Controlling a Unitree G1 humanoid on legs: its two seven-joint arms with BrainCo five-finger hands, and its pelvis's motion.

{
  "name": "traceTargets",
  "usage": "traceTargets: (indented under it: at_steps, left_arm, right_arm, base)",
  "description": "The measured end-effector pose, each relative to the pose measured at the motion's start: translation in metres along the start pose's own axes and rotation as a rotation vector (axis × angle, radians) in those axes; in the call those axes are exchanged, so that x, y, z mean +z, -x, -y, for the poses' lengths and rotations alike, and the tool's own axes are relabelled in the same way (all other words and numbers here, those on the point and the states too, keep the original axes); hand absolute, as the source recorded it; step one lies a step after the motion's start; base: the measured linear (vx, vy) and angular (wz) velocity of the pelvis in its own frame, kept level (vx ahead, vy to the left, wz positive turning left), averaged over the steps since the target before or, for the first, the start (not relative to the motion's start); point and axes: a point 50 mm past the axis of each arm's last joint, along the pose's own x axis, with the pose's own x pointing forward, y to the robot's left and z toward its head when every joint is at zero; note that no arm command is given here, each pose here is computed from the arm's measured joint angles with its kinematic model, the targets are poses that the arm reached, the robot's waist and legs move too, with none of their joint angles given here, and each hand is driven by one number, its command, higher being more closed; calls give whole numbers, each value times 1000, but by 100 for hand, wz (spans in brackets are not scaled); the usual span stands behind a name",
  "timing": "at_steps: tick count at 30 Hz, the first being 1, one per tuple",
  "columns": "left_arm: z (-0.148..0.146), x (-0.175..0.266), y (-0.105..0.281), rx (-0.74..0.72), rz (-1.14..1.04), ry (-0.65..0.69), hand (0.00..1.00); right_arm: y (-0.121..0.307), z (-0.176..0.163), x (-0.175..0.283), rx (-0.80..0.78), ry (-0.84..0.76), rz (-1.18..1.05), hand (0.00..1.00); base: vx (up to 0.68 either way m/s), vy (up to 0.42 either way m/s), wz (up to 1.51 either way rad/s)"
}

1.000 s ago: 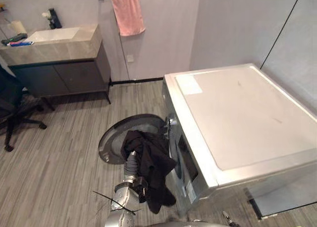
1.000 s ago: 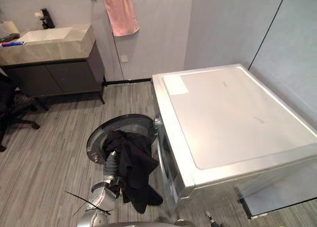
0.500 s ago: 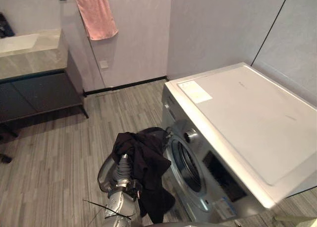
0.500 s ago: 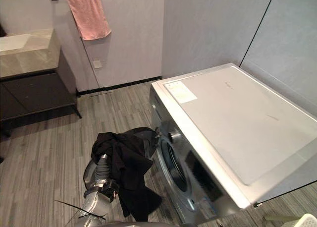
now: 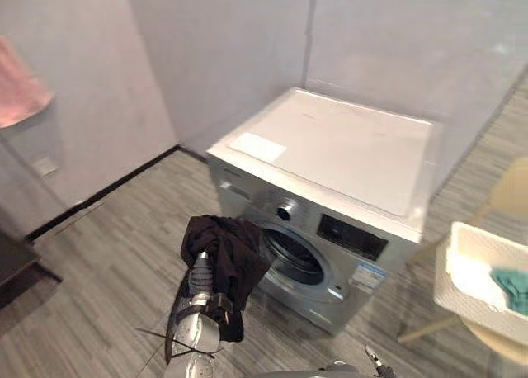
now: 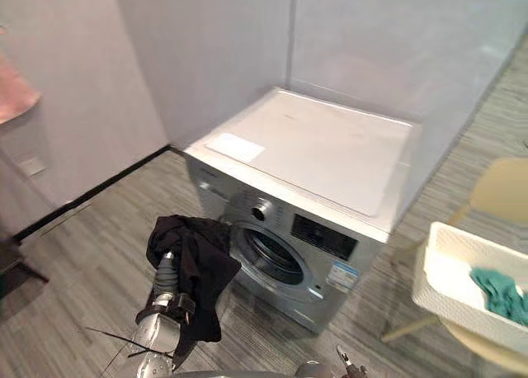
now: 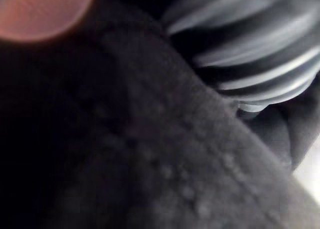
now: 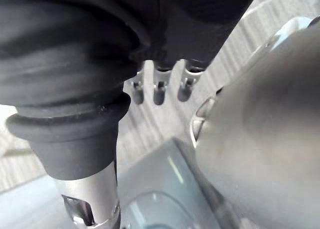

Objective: Pick up the laundry basket with both hands and put the clothes into the washing machine.

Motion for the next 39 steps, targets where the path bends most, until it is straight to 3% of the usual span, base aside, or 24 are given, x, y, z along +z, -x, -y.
traceTargets:
  at_steps: [7, 12, 22, 30, 36, 39]
  left_arm:
    - [21, -1, -7, -105, -7, 5, 100]
    - [12, -2, -3, -69, -14, 14, 100]
    - [-9, -26, 15, 23, -124, 33, 100]
    - [-27, -24, 14, 13, -156, -54, 100]
    - [-2, -40, 16, -90, -213, -37, 100]
    - [17, -37, 7, -171, -189, -34, 100]
  right_arm:
    - [3, 17, -6, -67, -5, -15, 0]
    - [3, 24, -6, -87, -10, -24, 0]
    - [-6, 6, 13, -48, 86, 4, 0]
    - [-6, -1, 4, 18, 140, -33, 0]
    - [-11, -11, 24, 69, 201, 23, 0]
    - [-13, -39, 43, 147, 223, 91, 0]
  base:
    - [40, -26, -5]
    - [13, -44, -44]
    - [131, 176, -70]
    - [62, 211, -25]
    - [-92, -33, -8]
    - [-183, -57, -6]
